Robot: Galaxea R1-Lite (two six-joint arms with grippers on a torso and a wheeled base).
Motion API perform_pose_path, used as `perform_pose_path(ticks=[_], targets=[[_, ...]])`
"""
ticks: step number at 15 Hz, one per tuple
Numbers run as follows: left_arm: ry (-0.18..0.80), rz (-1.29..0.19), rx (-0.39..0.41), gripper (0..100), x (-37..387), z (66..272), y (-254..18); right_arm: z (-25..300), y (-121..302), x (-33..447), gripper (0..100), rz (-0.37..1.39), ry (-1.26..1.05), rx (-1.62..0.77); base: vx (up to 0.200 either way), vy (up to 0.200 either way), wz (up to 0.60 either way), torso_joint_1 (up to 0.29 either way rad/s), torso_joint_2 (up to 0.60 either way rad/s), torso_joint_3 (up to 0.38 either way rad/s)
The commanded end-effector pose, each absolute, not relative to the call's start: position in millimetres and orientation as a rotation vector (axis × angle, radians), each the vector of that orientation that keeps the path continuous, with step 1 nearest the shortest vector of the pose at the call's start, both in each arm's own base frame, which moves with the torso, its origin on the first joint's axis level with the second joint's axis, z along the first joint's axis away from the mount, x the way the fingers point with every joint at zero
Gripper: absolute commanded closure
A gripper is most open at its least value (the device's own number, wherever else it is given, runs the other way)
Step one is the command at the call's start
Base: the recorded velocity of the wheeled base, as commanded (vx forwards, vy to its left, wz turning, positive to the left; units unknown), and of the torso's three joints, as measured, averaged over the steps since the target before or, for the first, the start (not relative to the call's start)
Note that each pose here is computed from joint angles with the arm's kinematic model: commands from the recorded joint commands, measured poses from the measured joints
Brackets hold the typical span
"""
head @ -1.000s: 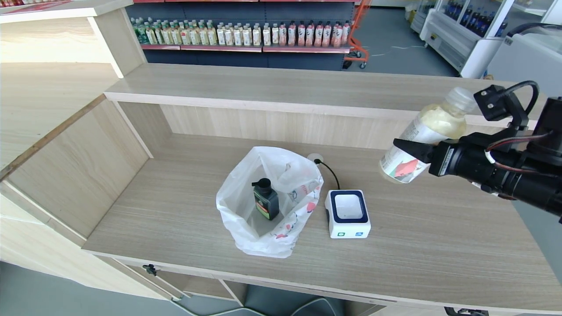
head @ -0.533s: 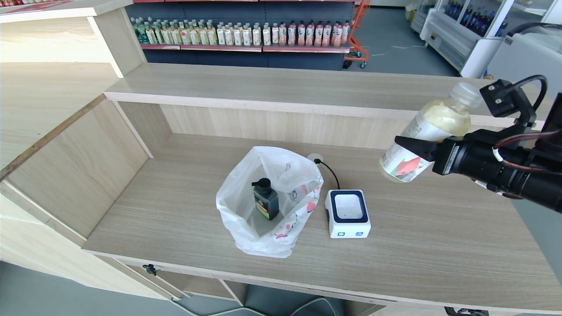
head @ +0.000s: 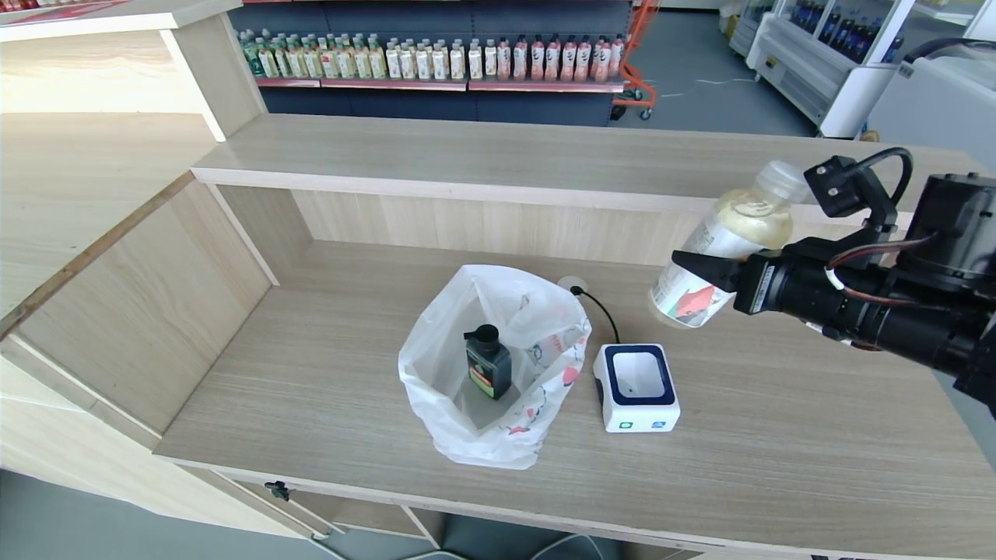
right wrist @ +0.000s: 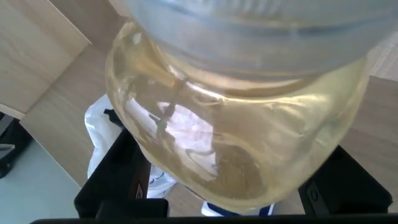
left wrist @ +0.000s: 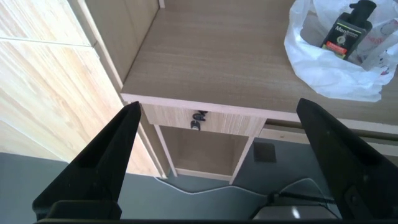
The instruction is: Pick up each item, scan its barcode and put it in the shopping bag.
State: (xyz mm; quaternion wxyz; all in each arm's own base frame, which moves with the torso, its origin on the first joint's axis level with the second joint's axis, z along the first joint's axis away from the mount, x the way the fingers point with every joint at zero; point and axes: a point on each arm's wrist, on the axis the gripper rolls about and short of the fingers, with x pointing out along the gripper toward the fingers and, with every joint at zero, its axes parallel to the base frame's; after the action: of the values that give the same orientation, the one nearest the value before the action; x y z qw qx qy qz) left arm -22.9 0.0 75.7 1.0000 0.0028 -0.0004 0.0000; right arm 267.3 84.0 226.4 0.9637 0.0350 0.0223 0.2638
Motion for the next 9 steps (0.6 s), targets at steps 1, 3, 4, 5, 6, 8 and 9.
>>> perform_pose_path(ticks=[1, 3, 4, 5, 6, 8, 9], targets=[[0.002, 0.000, 0.005, 0, -23, 76, 0, 209, 107, 299, 100, 0.614, 0.042, 0.062, 0.000, 0.000, 0.00, 0.000, 0.00, 0.000], [0.002, 0.000, 0.002, 0, -23, 76, 0, 195, 127, 318, 100, 0.654, 0.043, 0.048, 0.000, 0.000, 0.00, 0.000, 0.00, 0.000], [0.002, 0.000, 0.002, 0, -23, 76, 0, 186, 136, 324, 100, 0.669, 0.047, 0.040, 0.000, 0.000, 0.00, 0.000, 0.00, 0.000], [0.000, 0.000, 0.002, 0, -23, 76, 0, 176, 144, 328, 100, 0.687, 0.048, 0.026, 0.000, 0.000, 0.00, 0.000, 0.00, 0.000], [0.000, 0.000, 0.002, 0, -23, 76, 0, 167, 151, 332, 100, 0.704, 0.043, 0.004, 0.000, 0.000, 0.00, 0.000, 0.00, 0.000], [0.000, 0.000, 0.002, 0, -23, 76, 0, 155, 160, 336, 100, 0.722, 0.042, -0.007, 0.000, 0.000, 0.00, 0.000, 0.00, 0.000], [0.000, 0.000, 0.002, 0, -23, 76, 0, 146, 168, 340, 100, 0.736, 0.048, -0.009, 0.000, 0.000, 0.00, 0.000, 0.00, 0.000]])
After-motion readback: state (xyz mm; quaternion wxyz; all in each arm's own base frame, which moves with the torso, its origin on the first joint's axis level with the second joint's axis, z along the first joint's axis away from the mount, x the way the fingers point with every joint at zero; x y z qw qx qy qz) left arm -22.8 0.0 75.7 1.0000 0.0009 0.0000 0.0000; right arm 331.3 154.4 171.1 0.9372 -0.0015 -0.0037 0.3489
